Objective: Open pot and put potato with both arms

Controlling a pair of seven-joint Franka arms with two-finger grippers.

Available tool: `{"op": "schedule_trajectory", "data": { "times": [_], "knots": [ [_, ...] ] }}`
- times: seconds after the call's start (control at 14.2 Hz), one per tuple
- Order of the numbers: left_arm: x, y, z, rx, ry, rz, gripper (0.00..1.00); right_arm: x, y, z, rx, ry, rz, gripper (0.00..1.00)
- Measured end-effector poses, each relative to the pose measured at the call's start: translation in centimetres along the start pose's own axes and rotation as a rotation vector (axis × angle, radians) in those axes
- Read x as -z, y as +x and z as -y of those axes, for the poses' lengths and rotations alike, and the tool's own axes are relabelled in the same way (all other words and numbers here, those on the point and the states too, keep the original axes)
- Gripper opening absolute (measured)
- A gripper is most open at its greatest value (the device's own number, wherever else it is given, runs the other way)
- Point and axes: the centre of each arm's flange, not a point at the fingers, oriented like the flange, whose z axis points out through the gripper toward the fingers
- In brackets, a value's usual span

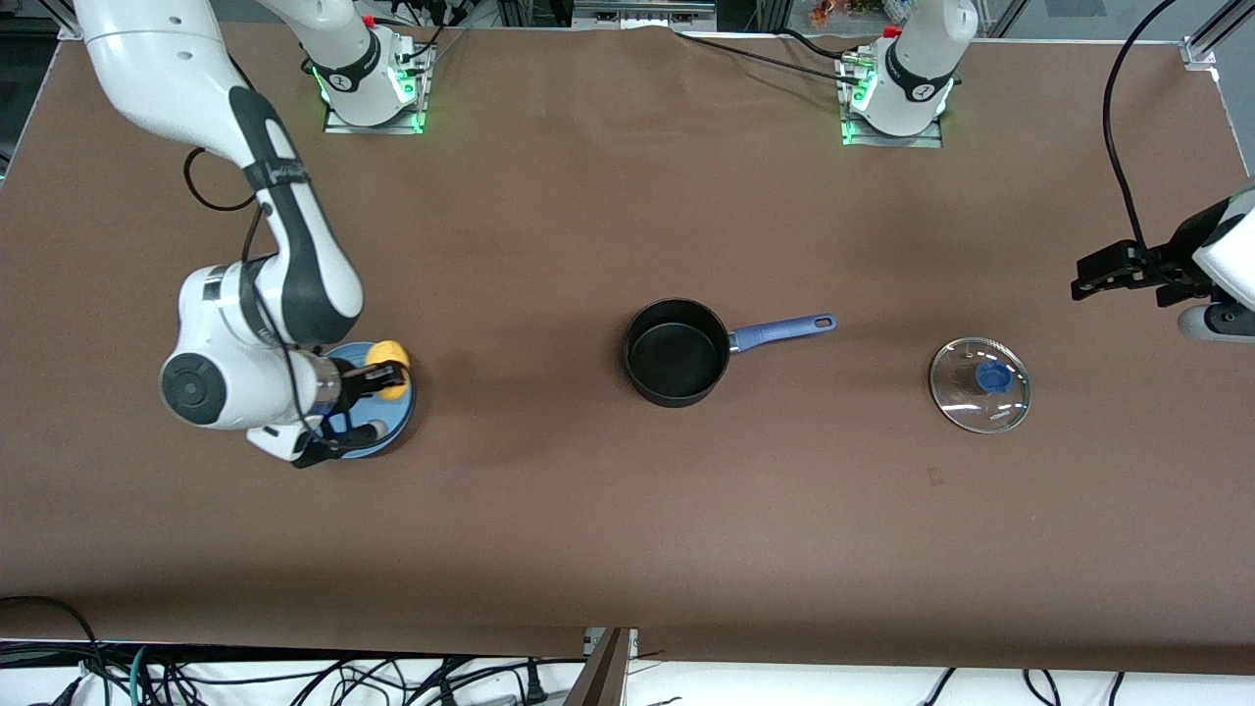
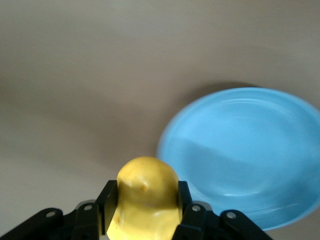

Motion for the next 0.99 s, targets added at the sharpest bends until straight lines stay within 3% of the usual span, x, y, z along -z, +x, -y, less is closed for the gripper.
{"op": "schedule_trajectory", "data": {
  "times": [0.35,0.56,0.78,0.99],
  "knots": [
    [0.6,-0.8,-2.4,0.105,-0.003,0.019,1.00,3.6,-0.5,15.5,-0.250,0.080,-0.019,0.55],
    [0.4,-0.8,-1.4,0.133,-0.005,0.029,1.00,0.8,-0.8,26.2,-0.401,0.129,-0.090,0.55],
    [-0.2,-0.5,-0.5,0.146,-0.007,0.040,1.00,-4.2,-2.2,35.0,-0.493,0.169,-0.121,0.57],
    [-0.6,-0.3,-0.6,0.144,-0.007,0.047,1.00,-6.8,-2.4,37.4,-0.514,0.186,-0.140,0.82]
  ]
}}
